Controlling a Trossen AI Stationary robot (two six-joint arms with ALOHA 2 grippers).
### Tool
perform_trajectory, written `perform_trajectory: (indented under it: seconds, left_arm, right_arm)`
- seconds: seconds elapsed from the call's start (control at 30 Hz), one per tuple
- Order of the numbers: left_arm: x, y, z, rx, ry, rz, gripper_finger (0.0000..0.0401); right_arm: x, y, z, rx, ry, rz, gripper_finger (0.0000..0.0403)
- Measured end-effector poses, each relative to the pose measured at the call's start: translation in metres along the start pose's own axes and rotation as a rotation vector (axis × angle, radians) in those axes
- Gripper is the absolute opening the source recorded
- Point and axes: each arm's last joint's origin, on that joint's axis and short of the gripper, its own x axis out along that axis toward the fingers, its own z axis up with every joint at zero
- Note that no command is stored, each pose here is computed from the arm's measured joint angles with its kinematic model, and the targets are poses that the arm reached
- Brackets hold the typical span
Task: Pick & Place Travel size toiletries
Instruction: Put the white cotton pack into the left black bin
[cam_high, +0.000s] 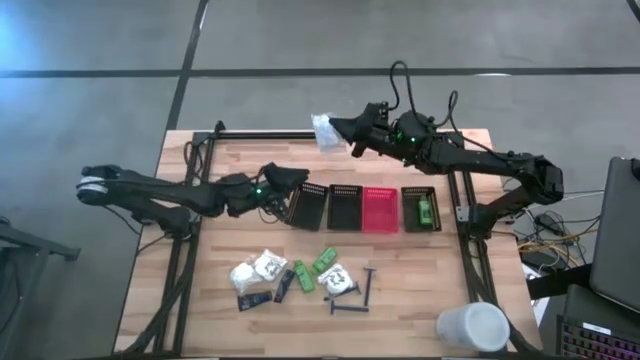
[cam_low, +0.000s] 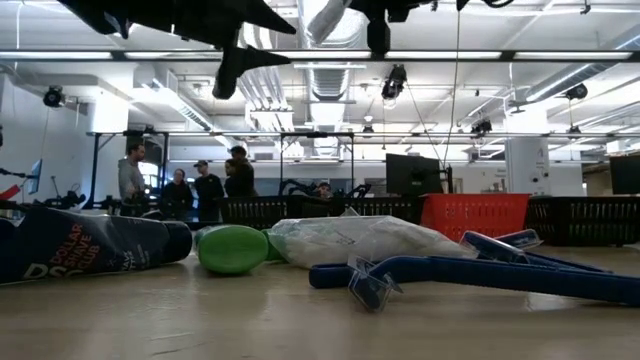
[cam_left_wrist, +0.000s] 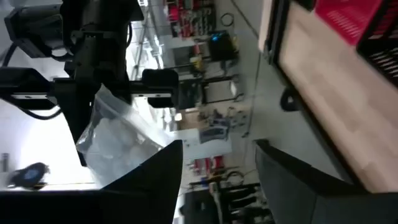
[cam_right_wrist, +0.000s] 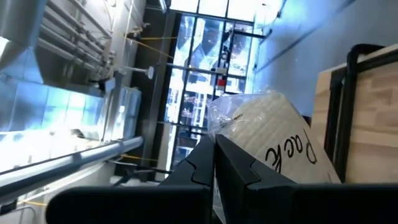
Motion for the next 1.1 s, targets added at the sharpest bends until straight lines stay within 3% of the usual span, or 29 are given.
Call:
perform_trajectory:
  seconds: [0.33, 0.53, 0.73, 0.93, 1.1]
  left_arm:
    - [0.014, 0.021, 0.004, 0.123, 0.041, 0.140, 0.0204]
    - [0.016, 0.045, 0.002, 0.121, 0.056, 0.227, 0.0204]
    - [0.017, 0.047, 0.002, 0.127, 0.024, 0.238, 0.0204]
    - [0.020, 0.033, -0.003, 0.151, 0.026, 0.197, 0.0204]
    - [0.021, 0.037, -0.006, 0.145, -0.001, 0.233, 0.0204]
  right_arm:
    - [0.000, 0.016, -0.005, 0.010, 0.038, 0.019, 0.0008]
    - [0.000, 0.016, -0.010, 0.037, 0.055, 0.016, 0.0008]
    - [0.000, 0.021, -0.011, 0.045, 0.059, 0.031, 0.0008]
    - [0.000, 0.028, -0.011, 0.051, 0.078, 0.053, 0.0008]
    - [-0.001, 0.027, -0.017, 0.081, 0.086, 0.044, 0.0008]
